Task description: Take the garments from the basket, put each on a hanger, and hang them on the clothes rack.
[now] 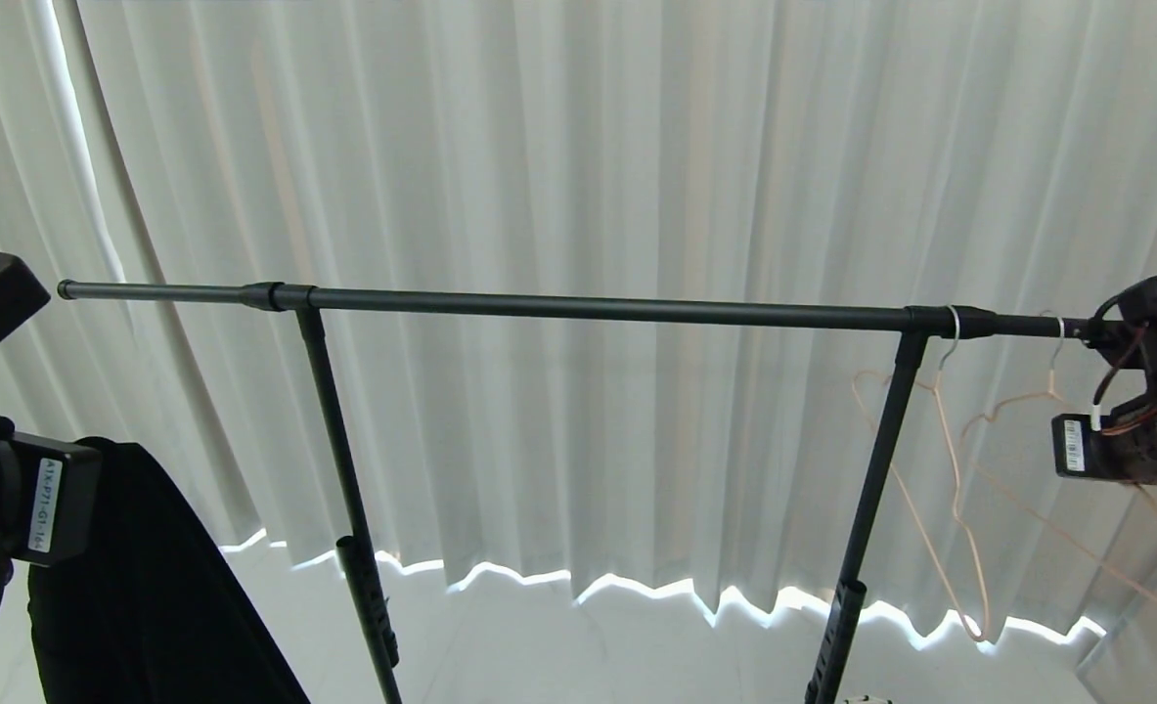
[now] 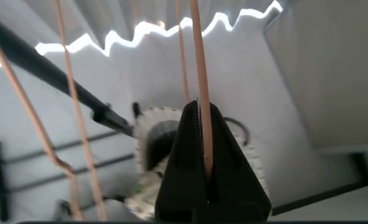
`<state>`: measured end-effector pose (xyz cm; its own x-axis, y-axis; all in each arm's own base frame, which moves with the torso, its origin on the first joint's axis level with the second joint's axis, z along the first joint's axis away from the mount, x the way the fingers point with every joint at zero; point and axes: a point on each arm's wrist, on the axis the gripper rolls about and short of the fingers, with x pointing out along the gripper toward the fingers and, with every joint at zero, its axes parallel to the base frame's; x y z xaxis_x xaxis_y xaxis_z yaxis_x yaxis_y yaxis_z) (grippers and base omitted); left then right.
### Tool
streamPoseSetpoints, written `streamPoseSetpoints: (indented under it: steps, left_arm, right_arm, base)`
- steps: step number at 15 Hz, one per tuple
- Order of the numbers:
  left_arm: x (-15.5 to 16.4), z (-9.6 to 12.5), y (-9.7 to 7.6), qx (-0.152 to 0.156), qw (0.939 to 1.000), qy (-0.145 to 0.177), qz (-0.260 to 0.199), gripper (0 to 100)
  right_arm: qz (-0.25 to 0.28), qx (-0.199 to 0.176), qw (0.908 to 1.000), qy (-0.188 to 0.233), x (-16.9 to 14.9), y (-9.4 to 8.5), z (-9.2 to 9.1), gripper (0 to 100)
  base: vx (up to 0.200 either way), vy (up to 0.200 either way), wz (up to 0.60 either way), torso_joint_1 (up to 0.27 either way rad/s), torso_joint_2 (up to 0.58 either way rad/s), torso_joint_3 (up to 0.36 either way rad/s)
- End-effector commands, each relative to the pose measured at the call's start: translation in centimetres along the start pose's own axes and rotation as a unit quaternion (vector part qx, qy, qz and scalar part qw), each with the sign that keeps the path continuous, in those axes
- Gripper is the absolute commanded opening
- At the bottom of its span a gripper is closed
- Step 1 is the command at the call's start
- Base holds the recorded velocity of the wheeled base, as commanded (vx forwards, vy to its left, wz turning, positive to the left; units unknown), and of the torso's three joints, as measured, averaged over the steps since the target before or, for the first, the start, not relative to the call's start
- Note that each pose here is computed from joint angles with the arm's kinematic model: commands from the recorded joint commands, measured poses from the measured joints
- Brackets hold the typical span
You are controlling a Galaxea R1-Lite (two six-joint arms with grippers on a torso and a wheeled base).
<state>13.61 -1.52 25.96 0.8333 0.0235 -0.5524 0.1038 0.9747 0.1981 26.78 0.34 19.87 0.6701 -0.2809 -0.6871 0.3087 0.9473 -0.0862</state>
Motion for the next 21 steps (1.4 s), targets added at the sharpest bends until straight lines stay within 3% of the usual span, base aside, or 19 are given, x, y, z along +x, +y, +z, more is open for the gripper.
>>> streamPoseSetpoints:
  steps: [1,4,8,15,21]
  left_arm:
    - [-0.1,-0.1,0.0,-0.001,1.0,0.0,0.0,0]
    - [-0.2,-0.2,0.0,-0.001,1.0,-0.001,0.0,0]
    - [-0.3,-0.8,-0.1,-0.001,1.0,0.002,-0.002,0]
    - [0.5,-0.9,-0.2,-0.003,0.9997,-0.026,0.003,0]
    - [0.1,-1.2,-0.2,-0.003,0.9995,-0.03,0.004,0]
  right_arm:
    - [0.004,-0.006,0.9996,-0.028,-2.2,-2.3,0.0,0]
    - [0.038,-0.047,0.9971,-0.047,-3.6,-3.1,0.1,0]
    - [0.043,-0.044,0.9945,-0.084,-5.0,-3.4,0.0,0]
    - [0.058,-0.045,0.9871,-0.142,-10.0,-5.1,-5.1,0]
    - [0.063,-0.067,0.9832,-0.158,-11.7,-6.0,-8.7,0]
  base:
    - [0.0,0.0,0.0,0.0,0.0,0.0]
    - [0.0,0.0,0.0,0.0,0.0,0.0]
    - [0.0,0.0,0.0,0.0,0.0,0.0]
    - [0.0,0.0,0.0,0.0,0.0,0.0]
    - [-0.2,0.0,0.0,-0.003,0.0,0.003]
